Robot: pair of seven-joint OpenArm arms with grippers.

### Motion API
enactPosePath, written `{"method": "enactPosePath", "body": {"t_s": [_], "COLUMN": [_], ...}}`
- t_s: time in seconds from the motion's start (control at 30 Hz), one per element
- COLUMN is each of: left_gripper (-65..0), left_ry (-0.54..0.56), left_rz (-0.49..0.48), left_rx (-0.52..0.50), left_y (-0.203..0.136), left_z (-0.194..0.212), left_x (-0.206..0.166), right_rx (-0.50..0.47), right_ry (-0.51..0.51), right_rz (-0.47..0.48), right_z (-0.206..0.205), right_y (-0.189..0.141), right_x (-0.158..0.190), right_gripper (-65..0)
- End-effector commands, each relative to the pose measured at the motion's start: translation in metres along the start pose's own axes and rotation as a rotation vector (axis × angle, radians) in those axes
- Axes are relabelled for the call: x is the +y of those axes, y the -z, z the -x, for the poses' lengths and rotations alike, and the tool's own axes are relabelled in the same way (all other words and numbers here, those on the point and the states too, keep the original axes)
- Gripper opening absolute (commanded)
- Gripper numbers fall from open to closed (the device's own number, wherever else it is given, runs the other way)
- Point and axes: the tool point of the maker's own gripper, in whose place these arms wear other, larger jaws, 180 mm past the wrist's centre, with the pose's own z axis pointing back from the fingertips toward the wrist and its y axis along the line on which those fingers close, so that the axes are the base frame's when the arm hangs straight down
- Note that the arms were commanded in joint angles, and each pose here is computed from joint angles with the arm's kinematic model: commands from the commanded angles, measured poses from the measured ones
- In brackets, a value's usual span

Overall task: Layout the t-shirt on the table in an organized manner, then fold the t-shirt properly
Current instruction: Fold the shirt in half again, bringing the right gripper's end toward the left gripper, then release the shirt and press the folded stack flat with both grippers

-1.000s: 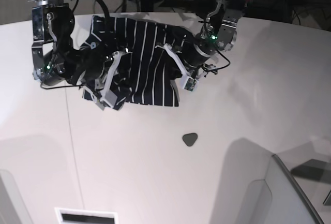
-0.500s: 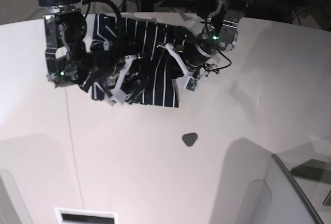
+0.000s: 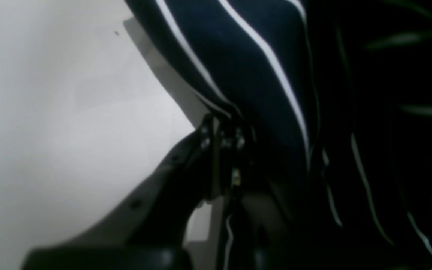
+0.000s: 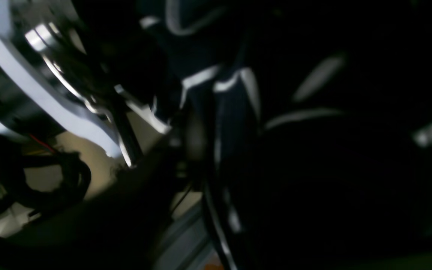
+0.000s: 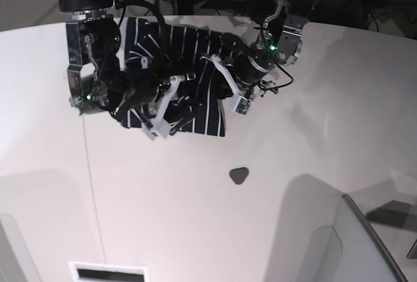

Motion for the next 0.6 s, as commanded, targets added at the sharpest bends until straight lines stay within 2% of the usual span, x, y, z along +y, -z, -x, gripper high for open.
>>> {"method": "enactPosePath", "body": {"t_s": [0.0, 0.1, 0.2, 0.33, 0.5, 0.57], "left_gripper": [-65.0, -65.0, -65.0, -65.0, -65.0, -65.0], "left_ry": [0.006, 0.015, 0.049, 0.062, 0.03, 0.033], "left_rz": [0.009, 0.004, -0.01, -0.069, -0.238, -0.304], "left_rx": [-0.048, -0.084, -0.116, -0.162, -0.109, -0.069], "left_y": [0.0, -0.004, -0.014, -0.032, -0.078, -0.1], "left_z": [-0.016, -0.03, -0.043, -0.058, -0.052, -0.044], "left_x": [-0.001, 0.0, 0.01, 0.036, 0.091, 0.113], "right_rx": [-0.042, -0.034, -0.035, -0.04, -0.007, 0.005], "right_ry": [-0.015, -0.021, -0.025, -0.039, -0.058, -0.109], "right_rz": [-0.021, -0.024, -0.024, -0.024, -0.021, -0.027], "right_z": [-0.015, -0.013, -0.014, -0.017, -0.017, -0.018], "right_y": [-0.004, -0.003, -0.004, -0.005, -0.008, -0.005], "right_x": [0.007, 0.01, 0.01, 0.011, 0.013, 0.023], "right_gripper": [-45.3, -31.4, -23.3, -21.5, -21.2, -21.2]}}
